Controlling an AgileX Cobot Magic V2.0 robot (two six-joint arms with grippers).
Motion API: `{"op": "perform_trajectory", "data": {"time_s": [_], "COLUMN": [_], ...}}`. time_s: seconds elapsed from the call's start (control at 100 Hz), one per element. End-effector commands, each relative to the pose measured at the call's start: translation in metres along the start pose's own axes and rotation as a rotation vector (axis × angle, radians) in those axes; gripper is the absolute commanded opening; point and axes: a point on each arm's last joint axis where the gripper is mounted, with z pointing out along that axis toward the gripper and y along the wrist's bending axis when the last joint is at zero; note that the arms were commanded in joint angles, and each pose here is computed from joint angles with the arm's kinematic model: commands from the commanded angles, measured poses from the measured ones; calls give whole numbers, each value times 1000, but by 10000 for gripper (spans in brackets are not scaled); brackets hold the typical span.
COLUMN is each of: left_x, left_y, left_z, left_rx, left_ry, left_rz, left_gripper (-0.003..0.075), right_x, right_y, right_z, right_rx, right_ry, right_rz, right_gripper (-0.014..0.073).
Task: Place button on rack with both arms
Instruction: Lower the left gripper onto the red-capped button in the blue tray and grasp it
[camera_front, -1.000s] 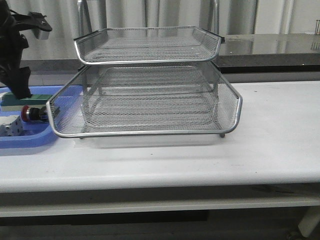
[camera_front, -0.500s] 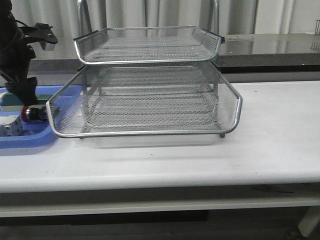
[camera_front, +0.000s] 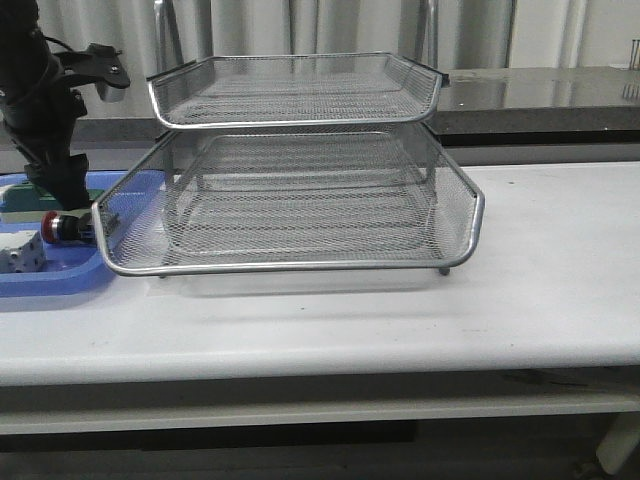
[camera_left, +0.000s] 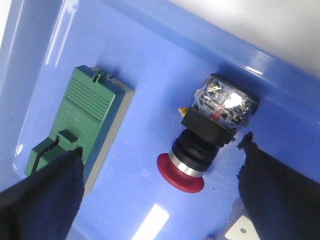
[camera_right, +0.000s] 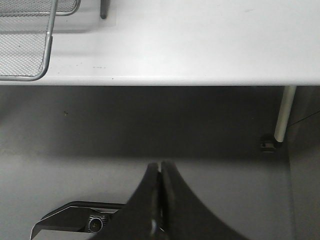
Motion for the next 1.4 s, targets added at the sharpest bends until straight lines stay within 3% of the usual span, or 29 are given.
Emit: {"op": "perform_trajectory", "data": {"time_s": [0.0,1.15,1.24,1.39], "left_x": [-9,-9,-9,-9], "left_y": [14,-4,-4,-4], "left_z": [-26,29,29,29], "left_rx": [-86,-11,-11,-11], "left_ry": [-67,-44,-44,-44], "left_rz": [0,2,2,2], "left_gripper": [607,603,548,362], "right_x": [-10,-10,-10,-10], "right_y": [1,1,1,1], "right_z": [-9,-9,-9,-9], "right_rx": [-4,-4,-4,-4], "right_ry": [-84,-84,-84,-84], "right_rz": [-8,-8,-8,-8], "right_gripper": [-68,-68,-68,-68]}}
